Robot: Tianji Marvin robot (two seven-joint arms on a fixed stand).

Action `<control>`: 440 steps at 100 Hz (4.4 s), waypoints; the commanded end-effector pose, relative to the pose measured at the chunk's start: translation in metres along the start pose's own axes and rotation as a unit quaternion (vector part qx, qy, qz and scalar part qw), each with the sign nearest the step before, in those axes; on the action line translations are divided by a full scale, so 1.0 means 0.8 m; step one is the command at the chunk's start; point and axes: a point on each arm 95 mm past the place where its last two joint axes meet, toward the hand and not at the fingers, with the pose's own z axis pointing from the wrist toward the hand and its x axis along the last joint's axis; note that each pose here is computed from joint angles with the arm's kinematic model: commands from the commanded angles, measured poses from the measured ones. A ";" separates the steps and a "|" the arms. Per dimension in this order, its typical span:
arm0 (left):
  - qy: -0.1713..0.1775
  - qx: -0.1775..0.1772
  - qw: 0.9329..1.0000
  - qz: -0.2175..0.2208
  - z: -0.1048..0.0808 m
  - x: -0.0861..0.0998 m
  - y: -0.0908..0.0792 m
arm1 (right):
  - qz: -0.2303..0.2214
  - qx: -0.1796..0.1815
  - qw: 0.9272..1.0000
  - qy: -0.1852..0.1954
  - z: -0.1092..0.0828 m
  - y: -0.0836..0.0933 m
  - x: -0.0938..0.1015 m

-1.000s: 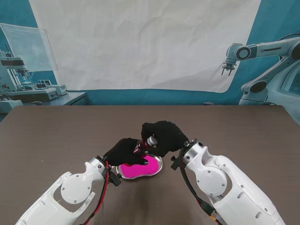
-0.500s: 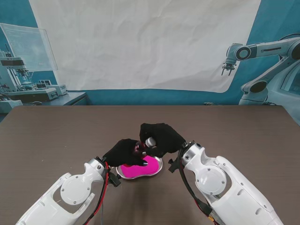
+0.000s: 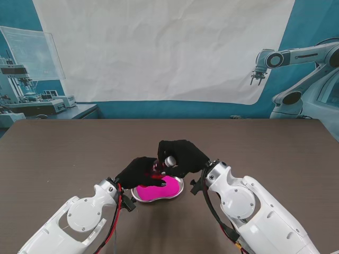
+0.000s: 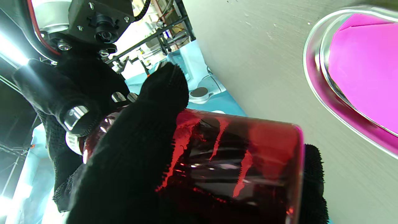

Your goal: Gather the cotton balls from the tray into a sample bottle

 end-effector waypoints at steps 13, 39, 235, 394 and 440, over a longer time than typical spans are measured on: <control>0.012 -0.009 1.000 -0.002 0.003 0.013 -0.001 | 0.011 0.000 1.000 -0.016 -0.002 -0.011 -0.005; 0.004 -0.010 1.000 0.011 -0.001 0.013 -0.003 | 0.019 0.001 1.000 -0.023 -0.002 -0.009 -0.006; -0.017 0.028 0.999 0.037 -0.011 0.012 -0.015 | 0.021 0.028 0.998 -0.043 -0.009 -0.005 -0.016; -0.056 0.053 0.995 0.059 -0.033 -0.005 -0.026 | -0.192 0.207 0.938 -0.202 -0.023 0.060 -0.117; -0.056 0.054 0.995 0.056 -0.034 -0.006 -0.027 | -0.225 0.226 0.925 -0.207 -0.027 0.048 -0.131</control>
